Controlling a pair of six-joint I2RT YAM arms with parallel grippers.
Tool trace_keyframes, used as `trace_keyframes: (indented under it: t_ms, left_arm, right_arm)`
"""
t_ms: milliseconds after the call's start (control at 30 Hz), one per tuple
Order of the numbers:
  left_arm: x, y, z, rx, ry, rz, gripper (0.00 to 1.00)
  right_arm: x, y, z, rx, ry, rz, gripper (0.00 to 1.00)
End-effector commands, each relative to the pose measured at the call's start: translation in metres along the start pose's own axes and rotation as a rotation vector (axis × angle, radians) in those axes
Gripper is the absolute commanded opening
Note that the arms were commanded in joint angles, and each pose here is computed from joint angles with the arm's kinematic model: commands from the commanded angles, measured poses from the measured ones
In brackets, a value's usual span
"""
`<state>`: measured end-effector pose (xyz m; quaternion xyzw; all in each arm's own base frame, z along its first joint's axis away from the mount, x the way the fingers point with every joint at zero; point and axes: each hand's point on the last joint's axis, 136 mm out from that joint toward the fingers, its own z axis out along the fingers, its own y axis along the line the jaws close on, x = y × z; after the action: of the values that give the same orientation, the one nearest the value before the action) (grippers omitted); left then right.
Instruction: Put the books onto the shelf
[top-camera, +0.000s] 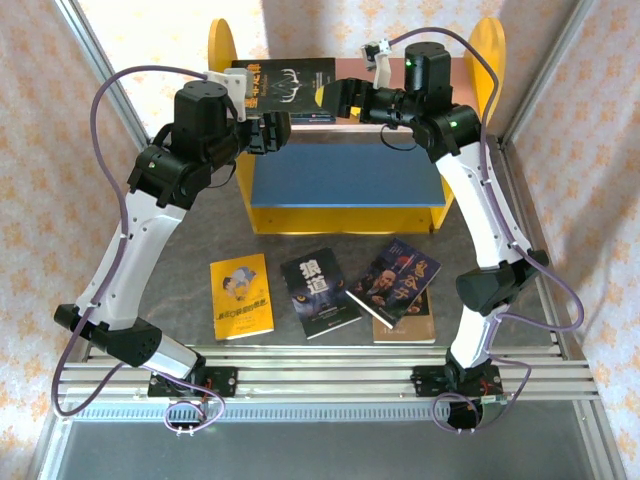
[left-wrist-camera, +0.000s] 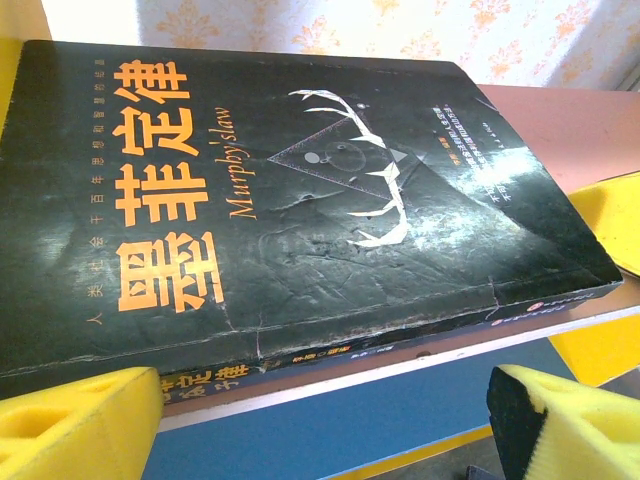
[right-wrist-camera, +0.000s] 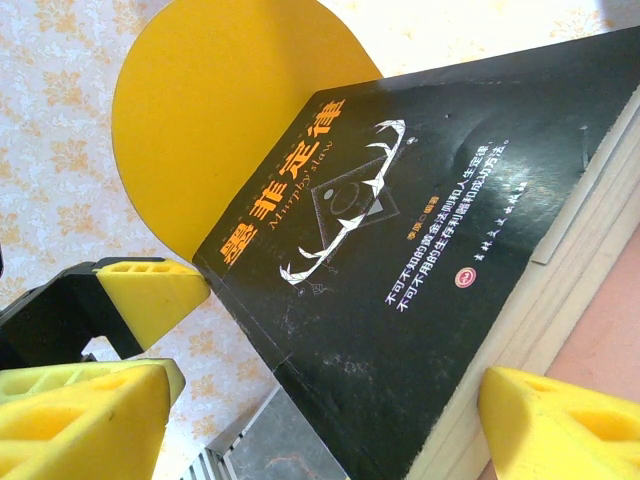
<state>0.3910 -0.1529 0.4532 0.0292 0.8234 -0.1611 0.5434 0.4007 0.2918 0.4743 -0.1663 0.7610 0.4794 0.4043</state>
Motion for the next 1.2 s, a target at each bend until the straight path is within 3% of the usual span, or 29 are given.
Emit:
trace_keyframes:
  t_ms: [0,300,567,733,833,933,1033,1167]
  left_arm:
    - [-0.005,0.003,0.000,-0.001,-0.006,-0.016,0.87]
    - [-0.020,0.012,-0.030,-0.044,-0.078,0.011,0.87]
    - [-0.029,0.048,-0.091,-0.216,-0.181,0.028,0.89]
    - [-0.008,0.078,-0.119,-0.350,-0.194,0.021,0.91]
    - [0.024,0.096,-0.126,-0.410,-0.164,-0.023,0.90]
    - [0.077,0.110,-0.117,-0.424,-0.106,-0.099,0.90]
    - [0.145,0.116,-0.091,-0.392,-0.002,-0.164,0.89]
    - [0.240,0.108,-0.041,-0.307,0.220,-0.269,0.85]
  right_arm:
    - [-0.006,0.011,0.003,-0.050,-0.012,-0.021,0.80]
    - [-0.013,-0.001,-0.012,0.060,-0.048,-0.057,0.81]
    - [-0.028,0.007,-0.049,0.141,-0.126,-0.124,0.84]
    - [-0.015,0.012,-0.071,0.176,-0.135,-0.157,0.84]
    - [0.003,0.009,-0.087,0.212,-0.141,-0.156,0.84]
    - [0.036,-0.004,-0.098,0.264,-0.156,-0.140,0.84]
    - [0.083,-0.030,-0.101,0.336,-0.129,-0.103,0.85]
    - [0.165,-0.080,-0.076,0.424,0.032,-0.005,0.85]
